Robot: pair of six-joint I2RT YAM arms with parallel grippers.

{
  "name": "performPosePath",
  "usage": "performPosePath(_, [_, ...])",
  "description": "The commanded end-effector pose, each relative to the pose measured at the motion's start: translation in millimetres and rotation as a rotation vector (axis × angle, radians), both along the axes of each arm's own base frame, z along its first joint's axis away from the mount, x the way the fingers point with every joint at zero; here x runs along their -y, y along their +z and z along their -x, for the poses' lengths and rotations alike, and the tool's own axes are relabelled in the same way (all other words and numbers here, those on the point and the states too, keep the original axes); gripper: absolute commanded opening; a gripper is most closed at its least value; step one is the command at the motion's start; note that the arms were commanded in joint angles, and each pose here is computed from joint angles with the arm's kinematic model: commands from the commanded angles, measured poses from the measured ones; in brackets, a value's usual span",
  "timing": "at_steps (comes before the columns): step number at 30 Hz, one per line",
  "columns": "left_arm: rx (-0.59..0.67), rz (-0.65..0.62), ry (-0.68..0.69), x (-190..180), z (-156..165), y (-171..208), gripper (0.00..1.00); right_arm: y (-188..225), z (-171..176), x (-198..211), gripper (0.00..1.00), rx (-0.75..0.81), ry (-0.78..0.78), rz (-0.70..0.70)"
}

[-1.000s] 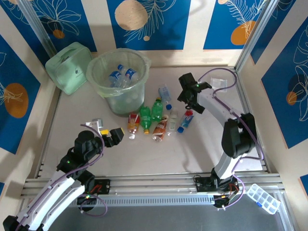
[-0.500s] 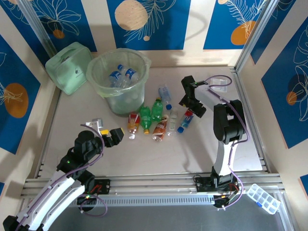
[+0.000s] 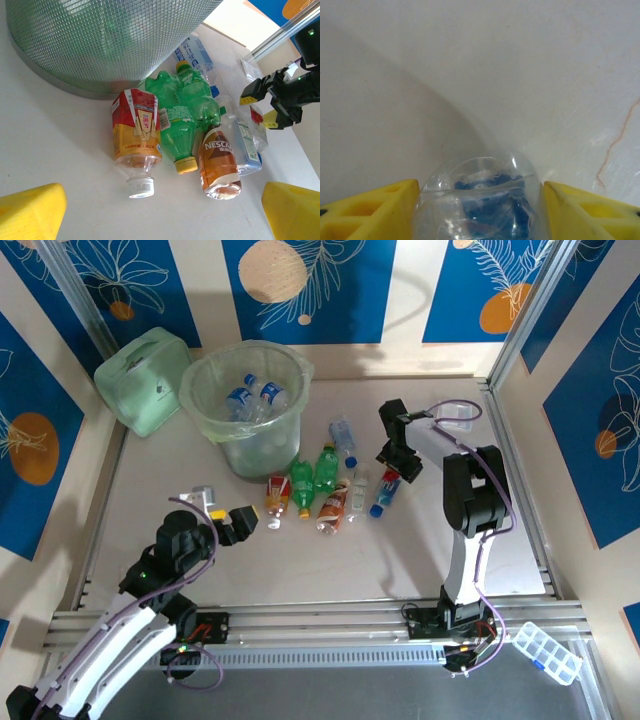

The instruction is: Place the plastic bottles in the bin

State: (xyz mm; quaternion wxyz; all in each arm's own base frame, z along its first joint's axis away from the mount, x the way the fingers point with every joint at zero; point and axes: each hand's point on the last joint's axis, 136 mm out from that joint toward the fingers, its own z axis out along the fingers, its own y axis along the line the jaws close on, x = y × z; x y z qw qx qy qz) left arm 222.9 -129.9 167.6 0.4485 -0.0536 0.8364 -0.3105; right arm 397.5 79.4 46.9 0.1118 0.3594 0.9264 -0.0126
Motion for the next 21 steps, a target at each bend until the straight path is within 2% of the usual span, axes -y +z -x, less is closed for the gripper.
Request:
performPosePath(1, [0.021,0.026,-0.024,6,-2,6,1.00,19,5,4,0.63,0.031,-0.019,0.005])
performPosePath(5, [0.037,0.072,-0.107,23,-1,13,0.99,37,12,7,0.62,0.068,-0.034,0.001])
performPosePath(7, [0.059,0.131,-0.185,38,1,20,0.99,52,17,4,0.62,0.119,-0.017,-0.001])
performPosePath(11, [0.038,0.169,-0.273,58,2,21,0.99,85,28,-10,0.62,0.249,0.045,-0.010])
performPosePath(16, [0.070,0.205,-0.430,87,15,31,0.99,121,46,-54,0.61,0.436,0.220,-0.088])
performPosePath(21, [0.120,0.227,-0.491,97,21,42,0.99,137,60,-95,0.58,0.525,0.379,-0.140])
